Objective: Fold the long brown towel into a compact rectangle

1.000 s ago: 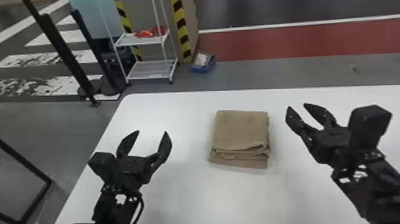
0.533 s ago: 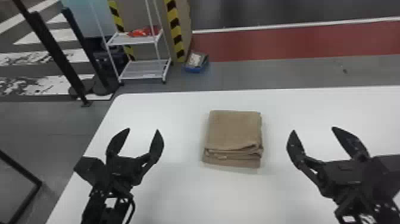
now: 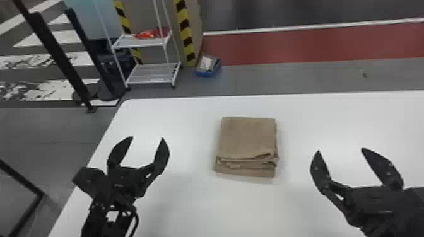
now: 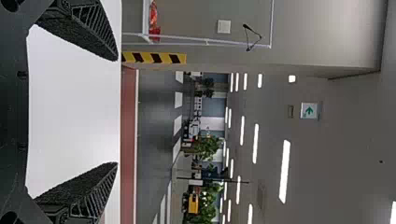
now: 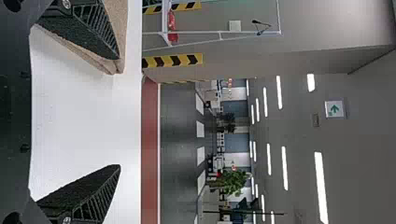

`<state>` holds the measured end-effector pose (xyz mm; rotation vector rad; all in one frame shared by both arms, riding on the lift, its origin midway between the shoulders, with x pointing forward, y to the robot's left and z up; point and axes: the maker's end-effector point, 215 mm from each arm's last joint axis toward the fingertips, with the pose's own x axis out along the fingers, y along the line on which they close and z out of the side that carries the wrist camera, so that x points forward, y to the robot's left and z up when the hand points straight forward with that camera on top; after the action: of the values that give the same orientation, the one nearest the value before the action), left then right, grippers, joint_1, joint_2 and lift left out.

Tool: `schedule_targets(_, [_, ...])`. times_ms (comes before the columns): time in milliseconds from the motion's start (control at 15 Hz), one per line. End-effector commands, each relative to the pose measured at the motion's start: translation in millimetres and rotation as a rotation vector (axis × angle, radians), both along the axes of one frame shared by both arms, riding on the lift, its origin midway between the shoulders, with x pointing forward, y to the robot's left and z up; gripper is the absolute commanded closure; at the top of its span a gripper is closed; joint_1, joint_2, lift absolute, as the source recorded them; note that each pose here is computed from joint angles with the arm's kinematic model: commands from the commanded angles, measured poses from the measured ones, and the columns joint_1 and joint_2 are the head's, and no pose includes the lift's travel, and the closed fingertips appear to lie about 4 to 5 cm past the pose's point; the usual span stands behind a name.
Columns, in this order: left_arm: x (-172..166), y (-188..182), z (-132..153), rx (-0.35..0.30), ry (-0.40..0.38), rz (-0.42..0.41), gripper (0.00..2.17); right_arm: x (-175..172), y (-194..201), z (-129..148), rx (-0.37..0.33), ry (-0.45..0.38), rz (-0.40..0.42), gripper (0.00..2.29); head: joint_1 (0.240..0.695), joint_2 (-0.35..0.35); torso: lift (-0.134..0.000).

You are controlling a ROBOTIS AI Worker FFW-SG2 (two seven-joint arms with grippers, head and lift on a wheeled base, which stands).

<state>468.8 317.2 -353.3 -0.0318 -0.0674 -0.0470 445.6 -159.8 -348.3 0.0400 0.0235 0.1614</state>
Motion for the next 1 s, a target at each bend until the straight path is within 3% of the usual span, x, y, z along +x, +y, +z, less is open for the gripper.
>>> schedule_targets(0, [0.1,4.7,0.3,0.004,0.003,0.006,0.08,-0.2,1.4,-1.6,0.001,0.008,0.002,0.06,0.695,0.190,-0.125])
schedule_targets(933, [2.7,7.6,0.2,0.007,0.013,0.009,0.08,0.2,3.7,-1.8,0.002,0.011,0.005,0.07,0.695,0.203,-0.125])
